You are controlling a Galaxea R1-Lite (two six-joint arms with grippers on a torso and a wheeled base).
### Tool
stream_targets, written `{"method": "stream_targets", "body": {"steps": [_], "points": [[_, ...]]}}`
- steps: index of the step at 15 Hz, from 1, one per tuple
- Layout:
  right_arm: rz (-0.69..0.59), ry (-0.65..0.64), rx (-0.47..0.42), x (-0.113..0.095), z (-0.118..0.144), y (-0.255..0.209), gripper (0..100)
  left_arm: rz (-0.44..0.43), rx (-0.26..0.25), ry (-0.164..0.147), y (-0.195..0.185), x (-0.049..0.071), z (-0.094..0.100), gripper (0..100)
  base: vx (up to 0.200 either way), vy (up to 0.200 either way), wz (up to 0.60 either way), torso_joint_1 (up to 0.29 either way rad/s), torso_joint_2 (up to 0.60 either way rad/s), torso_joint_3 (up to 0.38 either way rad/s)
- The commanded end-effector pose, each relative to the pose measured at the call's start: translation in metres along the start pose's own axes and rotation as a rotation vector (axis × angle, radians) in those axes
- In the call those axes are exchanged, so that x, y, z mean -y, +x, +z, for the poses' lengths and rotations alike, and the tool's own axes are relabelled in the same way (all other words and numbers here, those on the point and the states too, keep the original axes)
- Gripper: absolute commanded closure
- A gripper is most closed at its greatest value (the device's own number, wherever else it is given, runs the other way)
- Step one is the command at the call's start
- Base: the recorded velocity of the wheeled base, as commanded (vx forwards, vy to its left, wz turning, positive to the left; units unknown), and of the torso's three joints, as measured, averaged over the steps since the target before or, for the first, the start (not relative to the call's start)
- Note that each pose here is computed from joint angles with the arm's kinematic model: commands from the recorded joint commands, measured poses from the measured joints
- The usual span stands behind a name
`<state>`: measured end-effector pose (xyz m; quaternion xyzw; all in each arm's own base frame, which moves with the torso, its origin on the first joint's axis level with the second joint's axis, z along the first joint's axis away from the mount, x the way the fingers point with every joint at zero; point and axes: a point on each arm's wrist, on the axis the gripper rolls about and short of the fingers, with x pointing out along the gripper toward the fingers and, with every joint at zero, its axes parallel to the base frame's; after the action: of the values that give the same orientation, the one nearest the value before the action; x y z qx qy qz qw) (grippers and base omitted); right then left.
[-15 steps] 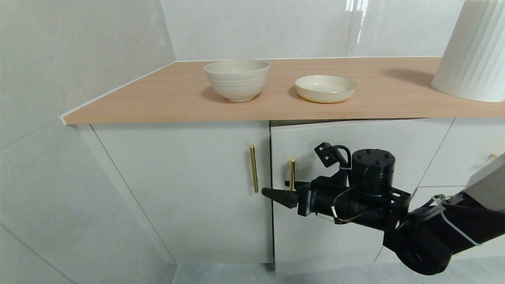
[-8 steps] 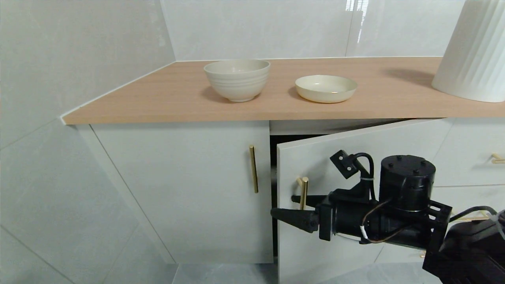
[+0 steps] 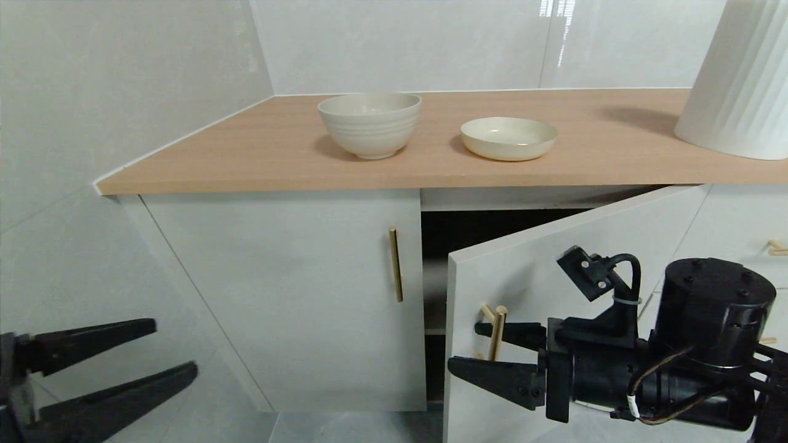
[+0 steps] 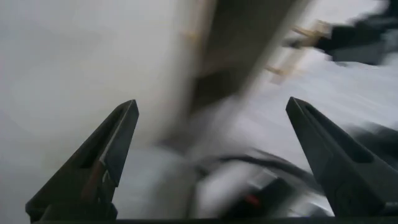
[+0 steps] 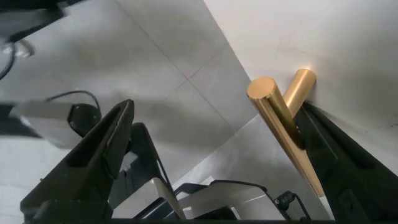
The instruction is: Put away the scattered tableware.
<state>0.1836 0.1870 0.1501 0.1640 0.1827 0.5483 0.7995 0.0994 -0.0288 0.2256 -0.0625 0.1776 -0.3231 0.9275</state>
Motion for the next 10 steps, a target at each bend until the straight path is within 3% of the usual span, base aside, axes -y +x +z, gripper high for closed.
{"method": "stream_targets", "body": {"steps": [1,4,7,8,10], "points": [[0.010,-0.002,-0.005,-0.005,-0.002,-0.003,0,-0.136,-0.149,-0.087,0.062,-0.007,0.002,100,0.000,0.000,0.00,0.000,0.00,0.000],[0.003,-0.002,-0.009,-0.007,-0.005,-0.012,0,-0.205,-0.191,-0.087,0.131,-0.013,-0.006,100,0.000,0.000,0.00,0.000,0.00,0.000],[-0.006,-0.001,-0.015,-0.005,-0.008,-0.012,0,-0.213,-0.258,-0.111,0.188,-0.028,-0.030,100,0.000,0.000,0.00,0.000,0.00,0.000],[-0.008,0.000,-0.014,-0.005,-0.007,-0.013,0,-0.215,-0.254,-0.104,0.204,-0.033,-0.038,100,0.000,0.000,0.00,0.000,0.00,0.000],[-0.009,-0.001,-0.012,-0.005,-0.007,-0.013,0,-0.279,-0.212,-0.076,0.228,-0.022,-0.047,100,0.000,0.000,0.00,0.000,0.00,0.000]]}}
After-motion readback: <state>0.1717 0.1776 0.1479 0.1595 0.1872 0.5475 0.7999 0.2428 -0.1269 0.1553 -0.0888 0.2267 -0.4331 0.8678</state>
